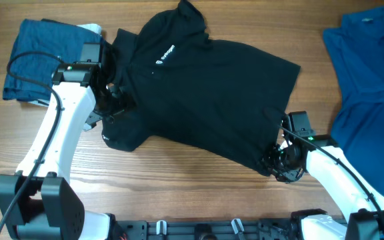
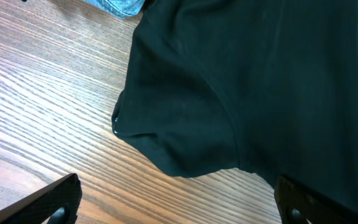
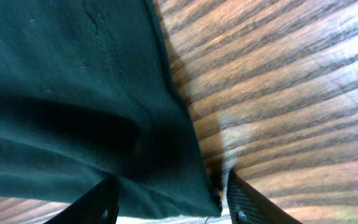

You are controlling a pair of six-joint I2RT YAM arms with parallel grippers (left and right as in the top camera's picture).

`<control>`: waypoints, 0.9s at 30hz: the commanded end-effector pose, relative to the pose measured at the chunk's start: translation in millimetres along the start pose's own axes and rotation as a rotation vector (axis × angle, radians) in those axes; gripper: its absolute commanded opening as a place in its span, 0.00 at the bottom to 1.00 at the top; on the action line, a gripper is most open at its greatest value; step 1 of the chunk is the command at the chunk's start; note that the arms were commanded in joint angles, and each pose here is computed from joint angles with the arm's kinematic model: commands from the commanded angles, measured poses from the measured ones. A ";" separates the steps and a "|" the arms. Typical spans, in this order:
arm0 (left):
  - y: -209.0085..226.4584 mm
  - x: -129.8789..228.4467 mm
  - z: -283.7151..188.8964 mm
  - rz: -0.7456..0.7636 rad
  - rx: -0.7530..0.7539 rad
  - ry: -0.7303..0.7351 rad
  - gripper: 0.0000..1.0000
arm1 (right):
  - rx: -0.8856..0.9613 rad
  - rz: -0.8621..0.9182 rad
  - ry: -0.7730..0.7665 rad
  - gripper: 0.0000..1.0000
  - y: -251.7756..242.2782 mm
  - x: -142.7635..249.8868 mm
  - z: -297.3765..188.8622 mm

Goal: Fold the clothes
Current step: 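Pull the polo hem corners outward with both grippers to smooth it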

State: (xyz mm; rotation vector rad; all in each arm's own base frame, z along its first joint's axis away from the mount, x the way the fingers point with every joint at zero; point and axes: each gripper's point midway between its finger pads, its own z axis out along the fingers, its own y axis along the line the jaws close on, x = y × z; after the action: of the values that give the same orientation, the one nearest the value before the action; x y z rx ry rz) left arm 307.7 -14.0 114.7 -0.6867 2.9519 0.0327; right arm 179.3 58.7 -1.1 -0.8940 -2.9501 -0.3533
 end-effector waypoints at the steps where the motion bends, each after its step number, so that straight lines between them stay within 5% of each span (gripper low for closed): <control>1: 1.0 1.5 2.1 0.000 0.003 0.011 1.00 | 0.003 0.015 -0.012 0.60 -2.7 -1.8 2.0; 3: 1.1 1.6 2.1 0.000 0.003 0.011 1.00 | 0.007 0.015 -0.014 0.53 -3.4 -2.0 2.0; 6: 1.0 1.7 2.1 0.000 0.003 0.011 1.00 | 0.007 0.016 -0.014 0.21 -3.3 -2.0 2.0; 10: 1.4 3.5 2.1 -0.002 0.003 0.019 1.00 | 0.019 0.016 -0.023 0.05 -5.3 -3.5 1.8; 21: 34.4 33.3 62.0 -0.262 0.030 0.148 0.95 | 0.031 0.015 -0.009 0.04 -7.4 -0.5 0.1; 27: 37.5 38.9 90.6 -0.261 0.040 0.113 0.66 | 0.026 0.008 -0.014 0.04 -6.2 -1.9 0.1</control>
State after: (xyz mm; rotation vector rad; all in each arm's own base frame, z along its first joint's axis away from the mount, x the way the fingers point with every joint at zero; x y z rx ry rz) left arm 279.1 8.0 39.4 -1.0714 2.9150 -0.0821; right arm 175.6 56.9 -2.6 -0.9094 -2.9374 -0.3319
